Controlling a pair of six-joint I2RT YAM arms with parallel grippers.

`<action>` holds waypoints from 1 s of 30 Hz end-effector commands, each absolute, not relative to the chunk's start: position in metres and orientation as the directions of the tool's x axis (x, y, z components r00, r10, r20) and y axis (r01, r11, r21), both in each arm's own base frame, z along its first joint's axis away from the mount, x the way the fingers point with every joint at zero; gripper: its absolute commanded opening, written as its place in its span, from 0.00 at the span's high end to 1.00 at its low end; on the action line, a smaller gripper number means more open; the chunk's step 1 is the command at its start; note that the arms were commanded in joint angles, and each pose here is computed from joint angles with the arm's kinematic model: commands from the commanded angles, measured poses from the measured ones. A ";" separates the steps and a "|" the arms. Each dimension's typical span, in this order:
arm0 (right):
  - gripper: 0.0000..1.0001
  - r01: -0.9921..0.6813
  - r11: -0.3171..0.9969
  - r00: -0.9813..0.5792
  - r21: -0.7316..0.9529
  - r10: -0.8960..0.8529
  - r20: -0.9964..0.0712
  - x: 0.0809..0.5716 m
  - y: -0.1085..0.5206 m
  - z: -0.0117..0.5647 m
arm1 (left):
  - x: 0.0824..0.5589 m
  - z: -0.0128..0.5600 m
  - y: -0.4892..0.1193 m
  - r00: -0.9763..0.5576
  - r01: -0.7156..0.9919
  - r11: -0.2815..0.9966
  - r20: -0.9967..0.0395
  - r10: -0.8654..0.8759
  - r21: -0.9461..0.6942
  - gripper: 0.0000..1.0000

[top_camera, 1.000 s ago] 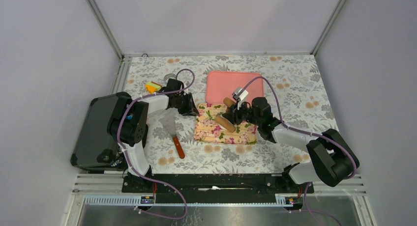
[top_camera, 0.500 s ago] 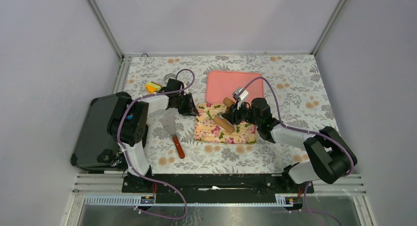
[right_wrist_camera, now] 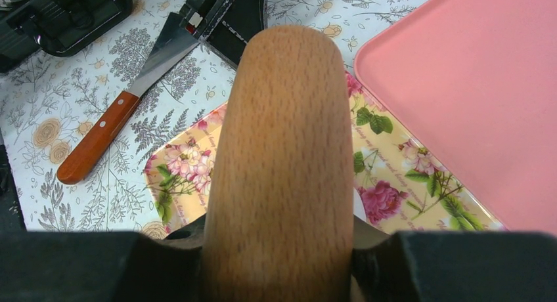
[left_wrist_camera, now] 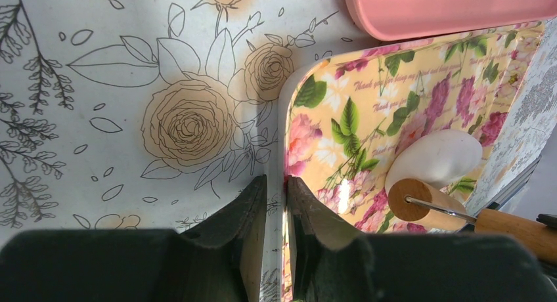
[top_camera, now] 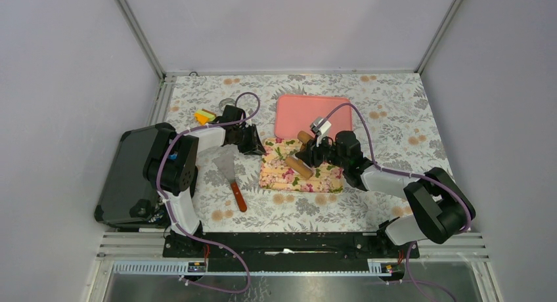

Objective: Roll out the dumpling wrappers from the dough
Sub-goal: Flatten out the dough on the work surface.

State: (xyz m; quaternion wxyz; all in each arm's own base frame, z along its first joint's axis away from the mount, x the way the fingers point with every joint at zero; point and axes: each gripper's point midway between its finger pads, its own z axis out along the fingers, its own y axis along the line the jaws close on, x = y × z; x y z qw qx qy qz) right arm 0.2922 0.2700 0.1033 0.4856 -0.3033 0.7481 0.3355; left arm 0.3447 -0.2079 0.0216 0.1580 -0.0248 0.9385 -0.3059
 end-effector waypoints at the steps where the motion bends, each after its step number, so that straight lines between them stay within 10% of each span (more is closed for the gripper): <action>1: 1.00 -0.727 0.646 -0.512 0.230 -0.287 -0.810 0.264 0.240 0.030 | 0.336 0.003 -0.194 -0.959 0.013 0.844 -0.246 -0.142 -0.537 0.79; 21: 1.00 -0.862 0.420 -0.358 0.283 -0.109 -0.927 0.260 0.283 0.140 | 0.335 0.001 -0.195 -0.961 0.012 0.841 -0.239 -0.140 -0.541 0.75; 30: 1.00 -0.730 0.617 -0.282 0.293 0.118 -0.952 0.326 0.249 0.237 | 0.340 0.020 -0.198 -0.952 0.051 0.829 -0.277 -0.127 -0.557 0.22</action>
